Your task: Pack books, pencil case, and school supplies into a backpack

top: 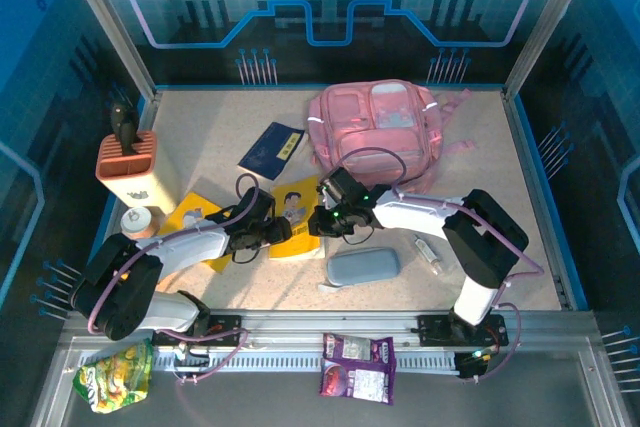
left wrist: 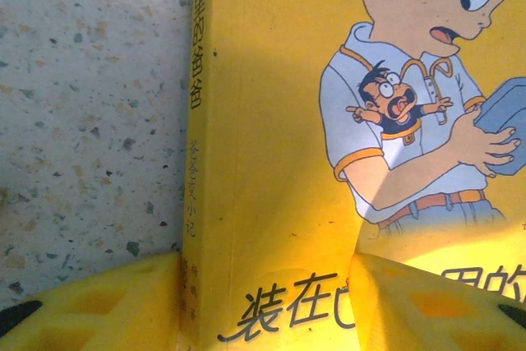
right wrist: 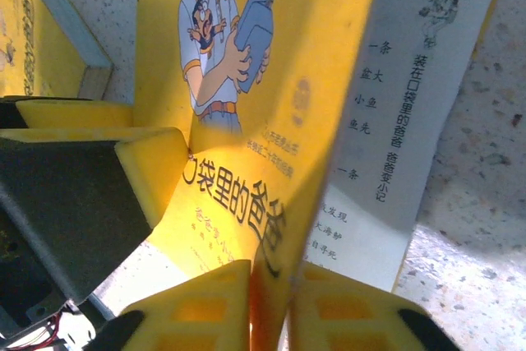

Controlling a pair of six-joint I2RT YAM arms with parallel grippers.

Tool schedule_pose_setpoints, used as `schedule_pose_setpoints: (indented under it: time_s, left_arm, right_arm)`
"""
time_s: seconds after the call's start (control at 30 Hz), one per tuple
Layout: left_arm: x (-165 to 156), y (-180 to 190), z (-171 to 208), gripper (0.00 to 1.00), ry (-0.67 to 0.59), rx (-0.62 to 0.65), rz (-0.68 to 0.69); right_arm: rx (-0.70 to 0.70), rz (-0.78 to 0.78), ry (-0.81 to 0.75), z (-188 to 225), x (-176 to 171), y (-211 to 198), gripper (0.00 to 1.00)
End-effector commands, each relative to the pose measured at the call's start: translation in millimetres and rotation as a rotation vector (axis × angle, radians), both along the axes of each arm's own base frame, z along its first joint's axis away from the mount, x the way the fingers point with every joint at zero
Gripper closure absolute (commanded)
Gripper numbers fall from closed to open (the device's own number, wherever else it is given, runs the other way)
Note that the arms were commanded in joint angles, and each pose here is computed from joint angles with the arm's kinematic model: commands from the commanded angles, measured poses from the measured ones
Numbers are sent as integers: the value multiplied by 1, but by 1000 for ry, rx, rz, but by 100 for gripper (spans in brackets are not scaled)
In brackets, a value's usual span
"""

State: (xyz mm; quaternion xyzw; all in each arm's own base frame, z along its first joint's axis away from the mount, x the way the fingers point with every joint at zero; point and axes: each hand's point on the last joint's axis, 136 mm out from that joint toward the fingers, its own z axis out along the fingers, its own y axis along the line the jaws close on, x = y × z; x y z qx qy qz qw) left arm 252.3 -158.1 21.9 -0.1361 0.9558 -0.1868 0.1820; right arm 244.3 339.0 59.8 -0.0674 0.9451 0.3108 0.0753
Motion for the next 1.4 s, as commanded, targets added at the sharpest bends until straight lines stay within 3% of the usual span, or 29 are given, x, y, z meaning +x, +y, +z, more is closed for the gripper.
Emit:
schedule_pose_setpoints:
  time_s: [0.0,0.1,0.27,0.4,0.73,0.83,0.9,1.07,1.23,1.37]
  left_arm:
    - [-9,-12,3,39,19,-57,-36]
    - [-7,-11,13,35,-10,-72,-29]
    - [-4,-4,39,29,-46,-166,-8]
    - [-2,3,69,17,-113,-252,10]
    - [8,12,110,7,-153,-458,68]
    - [11,6,122,4,-197,-575,86]
    - [11,-2,137,6,-228,-663,70]
    - [8,-9,159,10,-251,-740,46]
    - [8,-17,180,23,-270,-833,19]
    - [7,-16,195,41,-297,-847,13]
  right_arm:
    - [87,30,-37,22,-1,10,91]
    - [119,12,-74,35,6,7,100]
    - [212,43,-129,69,9,13,100]
    - [333,73,-147,96,13,12,100]
    - [489,115,-211,152,15,9,100]
    - [537,113,-201,165,15,4,100]
    - [565,111,-213,172,14,2,100]
    - [677,115,-180,179,16,7,100]
    - [673,116,-180,177,18,7,100]
    - [622,83,-157,158,22,-7,100]
